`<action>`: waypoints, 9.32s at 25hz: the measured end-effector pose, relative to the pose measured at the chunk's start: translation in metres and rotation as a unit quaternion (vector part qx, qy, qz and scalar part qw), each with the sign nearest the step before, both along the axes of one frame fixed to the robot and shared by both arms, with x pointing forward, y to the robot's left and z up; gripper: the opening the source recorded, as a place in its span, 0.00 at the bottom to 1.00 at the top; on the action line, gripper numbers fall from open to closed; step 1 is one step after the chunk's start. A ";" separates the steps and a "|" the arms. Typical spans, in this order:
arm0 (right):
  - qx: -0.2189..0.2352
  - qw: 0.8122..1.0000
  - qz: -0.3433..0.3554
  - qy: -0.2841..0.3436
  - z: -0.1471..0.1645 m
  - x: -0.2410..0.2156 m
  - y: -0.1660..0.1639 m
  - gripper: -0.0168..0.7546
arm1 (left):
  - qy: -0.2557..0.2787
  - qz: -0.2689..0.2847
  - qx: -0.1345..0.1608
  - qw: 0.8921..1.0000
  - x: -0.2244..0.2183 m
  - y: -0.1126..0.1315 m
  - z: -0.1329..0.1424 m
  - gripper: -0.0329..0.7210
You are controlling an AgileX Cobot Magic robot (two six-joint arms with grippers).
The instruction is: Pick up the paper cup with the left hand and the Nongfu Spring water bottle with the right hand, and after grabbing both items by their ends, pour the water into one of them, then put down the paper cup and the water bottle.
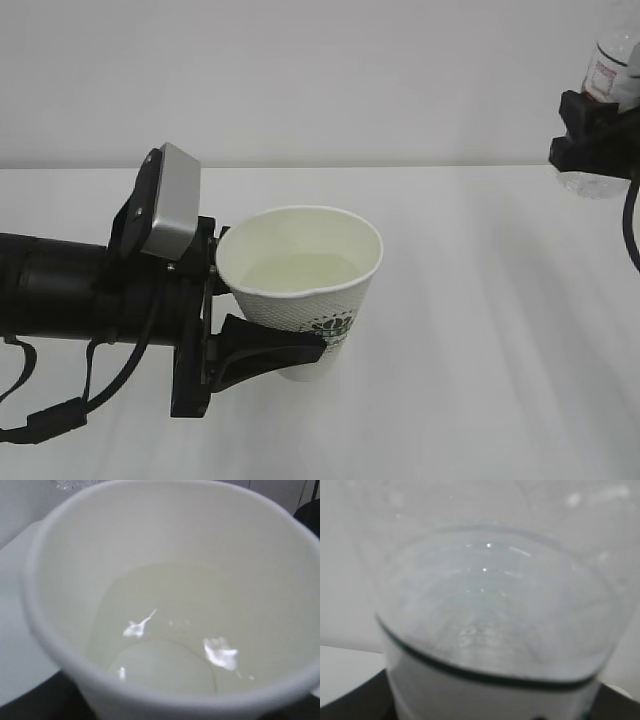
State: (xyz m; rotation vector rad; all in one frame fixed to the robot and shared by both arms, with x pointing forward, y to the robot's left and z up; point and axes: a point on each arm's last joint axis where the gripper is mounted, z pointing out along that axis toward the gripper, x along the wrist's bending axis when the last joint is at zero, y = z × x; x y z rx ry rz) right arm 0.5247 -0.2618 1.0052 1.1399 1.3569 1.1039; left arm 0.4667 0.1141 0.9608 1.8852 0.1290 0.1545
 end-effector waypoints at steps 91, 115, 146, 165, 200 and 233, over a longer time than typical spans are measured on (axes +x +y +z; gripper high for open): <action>-0.009 0.999 0.041 0.020 -0.024 0.009 0.009 0.58 | 0.036 0.140 -0.063 0.987 0.022 0.005 0.008 0.69; -0.008 0.999 0.041 0.020 -0.024 0.009 0.009 0.63 | 0.036 0.155 -0.070 0.985 0.024 0.006 0.009 0.69; -0.007 0.999 0.041 0.020 -0.024 0.009 0.009 0.63 | 0.009 0.322 -0.086 0.943 0.068 0.081 0.012 0.69; -0.007 0.999 0.041 0.020 -0.024 0.009 0.009 0.63 | -0.010 0.435 -0.095 0.896 0.085 0.132 0.014 0.69; -0.007 0.999 0.041 0.020 -0.024 0.009 0.009 0.63 | 0.000 0.585 -0.113 0.803 0.108 0.172 -0.036 0.69; -0.004 0.999 0.041 0.030 -0.026 0.009 0.009 0.63 | -0.017 0.623 -0.108 0.775 0.144 0.182 -0.073 0.69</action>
